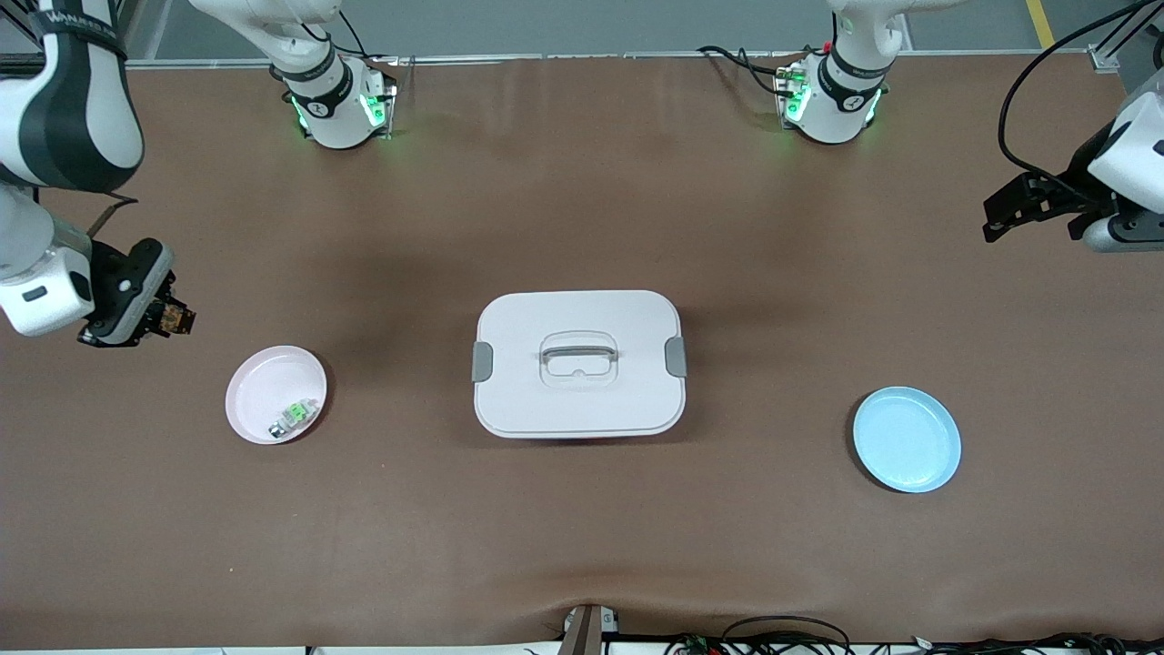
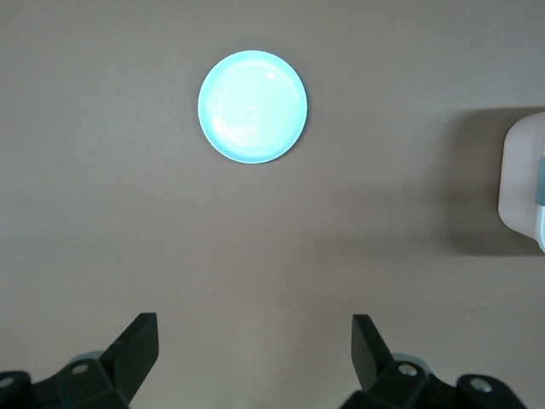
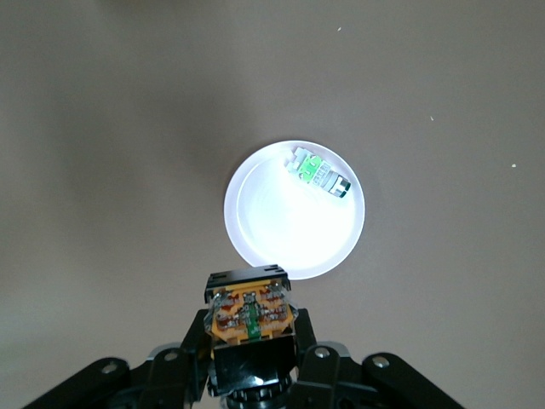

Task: Transfer orange switch to right arm and place
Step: 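Lower the orange switch onto the pink plate beside the green switch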

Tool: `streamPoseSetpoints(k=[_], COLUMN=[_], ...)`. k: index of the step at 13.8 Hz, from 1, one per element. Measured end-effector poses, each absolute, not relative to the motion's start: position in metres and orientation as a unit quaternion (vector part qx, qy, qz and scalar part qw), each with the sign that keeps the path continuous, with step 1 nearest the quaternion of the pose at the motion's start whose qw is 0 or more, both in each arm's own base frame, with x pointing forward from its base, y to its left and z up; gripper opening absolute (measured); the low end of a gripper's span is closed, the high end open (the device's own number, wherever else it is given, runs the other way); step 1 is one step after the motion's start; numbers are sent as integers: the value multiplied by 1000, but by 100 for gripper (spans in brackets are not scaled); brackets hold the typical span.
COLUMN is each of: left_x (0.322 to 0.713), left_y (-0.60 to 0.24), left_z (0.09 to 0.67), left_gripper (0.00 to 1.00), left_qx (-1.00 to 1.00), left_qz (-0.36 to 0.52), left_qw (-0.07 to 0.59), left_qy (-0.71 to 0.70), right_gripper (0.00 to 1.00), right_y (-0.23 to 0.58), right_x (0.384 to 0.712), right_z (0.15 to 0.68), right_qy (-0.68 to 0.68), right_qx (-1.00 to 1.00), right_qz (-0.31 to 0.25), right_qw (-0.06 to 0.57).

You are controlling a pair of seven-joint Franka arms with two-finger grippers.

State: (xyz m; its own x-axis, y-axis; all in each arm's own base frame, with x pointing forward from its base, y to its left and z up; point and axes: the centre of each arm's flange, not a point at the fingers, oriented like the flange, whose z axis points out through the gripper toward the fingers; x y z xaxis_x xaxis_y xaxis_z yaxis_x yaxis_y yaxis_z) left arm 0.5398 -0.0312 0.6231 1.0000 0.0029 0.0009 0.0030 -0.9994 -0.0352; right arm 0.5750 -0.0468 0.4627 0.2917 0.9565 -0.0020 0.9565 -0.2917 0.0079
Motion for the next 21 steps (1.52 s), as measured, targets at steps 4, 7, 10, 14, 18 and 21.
streamPoseSetpoints(k=[4, 7, 10, 14, 18, 21], left_x=[543, 545, 546, 548, 548, 547], left_y=[-26, -26, -26, -26, -26, -27], left_z=[619, 615, 614, 612, 613, 616], left_gripper=[100, 100, 100, 100, 100, 100], left_qx=[-1000, -1000, -1000, -1000, -1000, -1000], left_qz=[2, 4, 4, 4, 2, -1], left_qw=[17, 17, 16, 16, 16, 16], left_qy=[-6, -6, -6, -6, -5, -5], right_gripper=[42, 42, 42, 42, 42, 42], right_y=[-63, -63, -68, -80, -82, -82], right_x=[564, 554, 554, 558, 563, 565], right_z=[404, 369, 339, 292, 249, 226], right_qy=[608, 607, 605, 615, 630, 633], right_qx=[793, 792, 792, 783, 772, 770], right_qz=[31, 62, 84, 90, 81, 78], right_qw=[29, 26, 1, -9, -12, -11])
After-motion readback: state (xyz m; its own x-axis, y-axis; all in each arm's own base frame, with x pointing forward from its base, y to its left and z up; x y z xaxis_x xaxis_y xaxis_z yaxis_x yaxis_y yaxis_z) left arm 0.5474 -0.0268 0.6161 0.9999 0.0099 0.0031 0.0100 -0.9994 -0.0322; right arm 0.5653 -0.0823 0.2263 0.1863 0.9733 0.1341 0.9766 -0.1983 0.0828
